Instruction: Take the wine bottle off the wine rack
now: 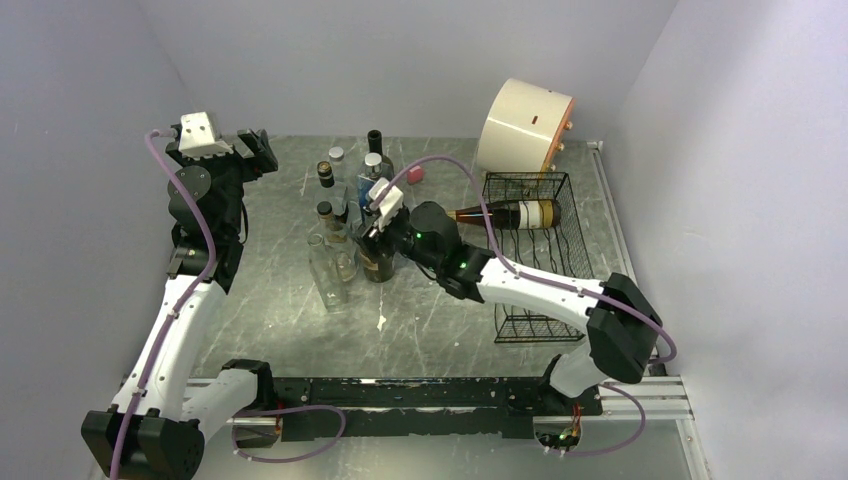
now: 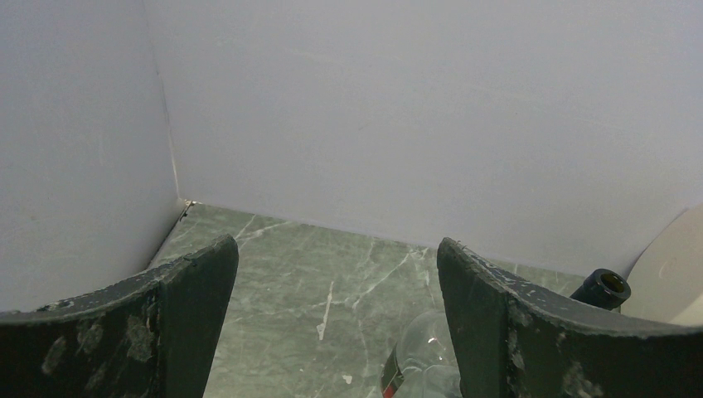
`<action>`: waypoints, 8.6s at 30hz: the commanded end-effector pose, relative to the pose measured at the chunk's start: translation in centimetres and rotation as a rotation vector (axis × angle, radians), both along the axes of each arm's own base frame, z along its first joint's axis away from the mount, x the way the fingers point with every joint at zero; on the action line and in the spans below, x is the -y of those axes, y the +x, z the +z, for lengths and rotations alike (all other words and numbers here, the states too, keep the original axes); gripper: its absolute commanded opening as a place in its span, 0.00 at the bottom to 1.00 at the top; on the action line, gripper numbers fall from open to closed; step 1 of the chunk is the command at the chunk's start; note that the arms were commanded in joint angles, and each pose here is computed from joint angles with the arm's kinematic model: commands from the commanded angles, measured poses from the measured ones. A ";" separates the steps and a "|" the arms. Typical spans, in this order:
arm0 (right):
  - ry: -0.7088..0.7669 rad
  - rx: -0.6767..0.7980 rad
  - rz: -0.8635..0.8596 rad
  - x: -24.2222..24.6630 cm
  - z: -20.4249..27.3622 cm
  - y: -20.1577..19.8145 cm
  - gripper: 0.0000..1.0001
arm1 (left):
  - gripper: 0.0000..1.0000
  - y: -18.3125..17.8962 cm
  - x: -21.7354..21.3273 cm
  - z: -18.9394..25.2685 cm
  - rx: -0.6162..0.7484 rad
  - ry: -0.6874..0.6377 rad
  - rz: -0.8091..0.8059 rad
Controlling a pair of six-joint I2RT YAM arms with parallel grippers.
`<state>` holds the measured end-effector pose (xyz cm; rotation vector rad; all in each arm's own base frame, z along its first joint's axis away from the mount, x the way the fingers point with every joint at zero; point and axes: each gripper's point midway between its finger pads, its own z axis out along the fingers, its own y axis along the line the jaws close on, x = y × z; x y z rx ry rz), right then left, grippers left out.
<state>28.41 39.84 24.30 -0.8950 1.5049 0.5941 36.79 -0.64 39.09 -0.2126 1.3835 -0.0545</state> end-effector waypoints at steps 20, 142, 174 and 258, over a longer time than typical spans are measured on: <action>-0.409 0.194 -0.032 12.9 2.4 -4.3 1.00 | 0.93 -0.5 -0.1 2.4 0.052 -0.009 -0.005; -1.103 0.247 -0.059 20.5 -19.8 1.4 0.00 | 0.93 -1.0 0.8 2.8 0.070 -0.008 -0.030; -0.999 0.431 0.160 11.6 -13.2 -5.2 0.00 | 0.93 -0.7 1.0 2.5 0.057 -0.001 -0.034; 0.177 0.410 0.311 -2.9 11.6 -11.2 0.00 | 0.93 -0.6 0.8 2.4 0.051 -0.009 -0.033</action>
